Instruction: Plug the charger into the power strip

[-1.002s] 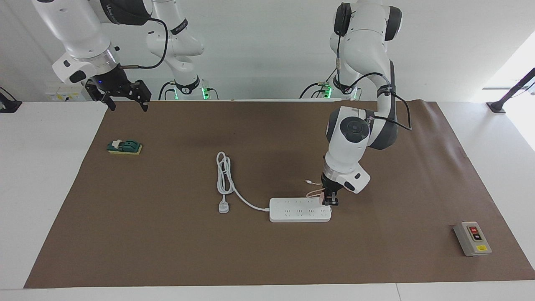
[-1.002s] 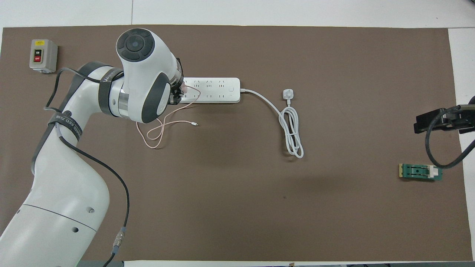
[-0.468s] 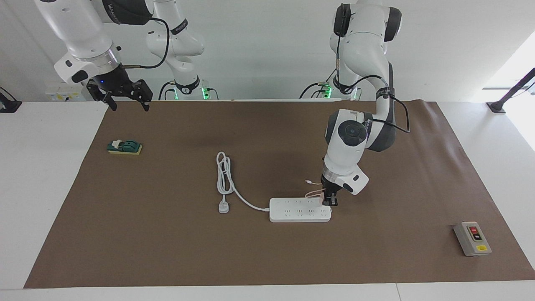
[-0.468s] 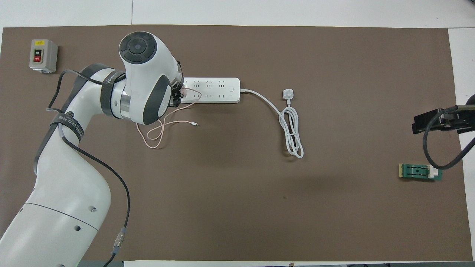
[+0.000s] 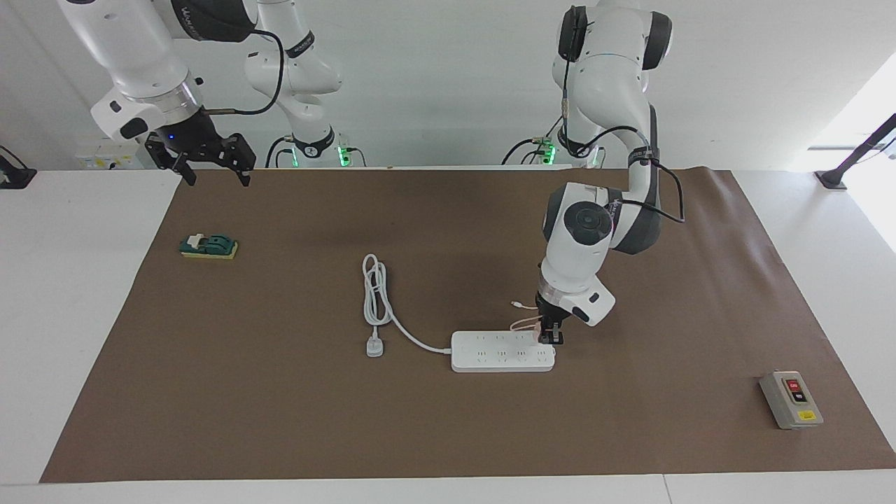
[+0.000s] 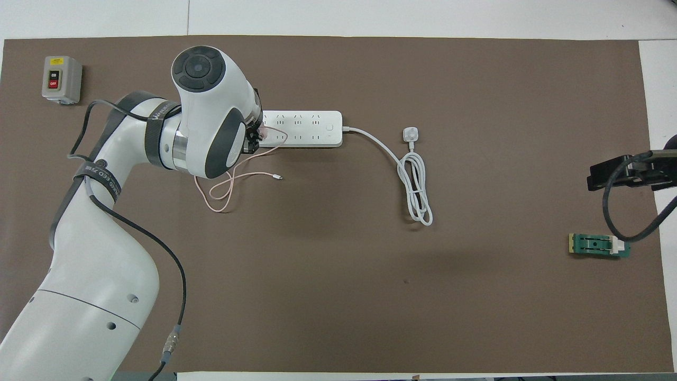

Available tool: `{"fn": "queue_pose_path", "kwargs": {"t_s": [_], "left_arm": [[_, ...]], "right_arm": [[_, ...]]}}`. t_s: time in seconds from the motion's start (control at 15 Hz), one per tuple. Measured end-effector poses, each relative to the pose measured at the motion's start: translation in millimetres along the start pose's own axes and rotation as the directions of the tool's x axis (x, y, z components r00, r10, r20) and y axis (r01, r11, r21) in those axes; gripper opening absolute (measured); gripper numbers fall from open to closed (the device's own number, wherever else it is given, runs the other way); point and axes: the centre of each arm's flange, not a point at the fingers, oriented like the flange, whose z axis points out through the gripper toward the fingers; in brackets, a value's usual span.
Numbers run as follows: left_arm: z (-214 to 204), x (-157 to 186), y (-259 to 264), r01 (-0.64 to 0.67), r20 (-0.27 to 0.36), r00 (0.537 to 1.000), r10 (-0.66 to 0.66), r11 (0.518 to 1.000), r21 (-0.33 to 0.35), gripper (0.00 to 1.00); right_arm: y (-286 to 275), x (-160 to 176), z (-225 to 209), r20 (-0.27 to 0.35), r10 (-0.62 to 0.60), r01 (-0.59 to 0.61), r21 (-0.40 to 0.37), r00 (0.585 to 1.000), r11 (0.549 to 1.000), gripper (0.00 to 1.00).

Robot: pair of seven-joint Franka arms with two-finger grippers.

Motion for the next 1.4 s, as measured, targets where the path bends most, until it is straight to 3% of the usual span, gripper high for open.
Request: {"fn": "queue_pose_path", "kwargs": {"t_s": [1.4], "left_arm": [[0.5, -6.2, -2.0, -0.016, -0.008, 1.0, 0.016, 1.0, 0.0, 0.31]], "right_arm": [[0.0, 0.0, 0.1, 0.0, 0.0, 0.0, 0.0, 1.0, 1.0, 1.0]]}}
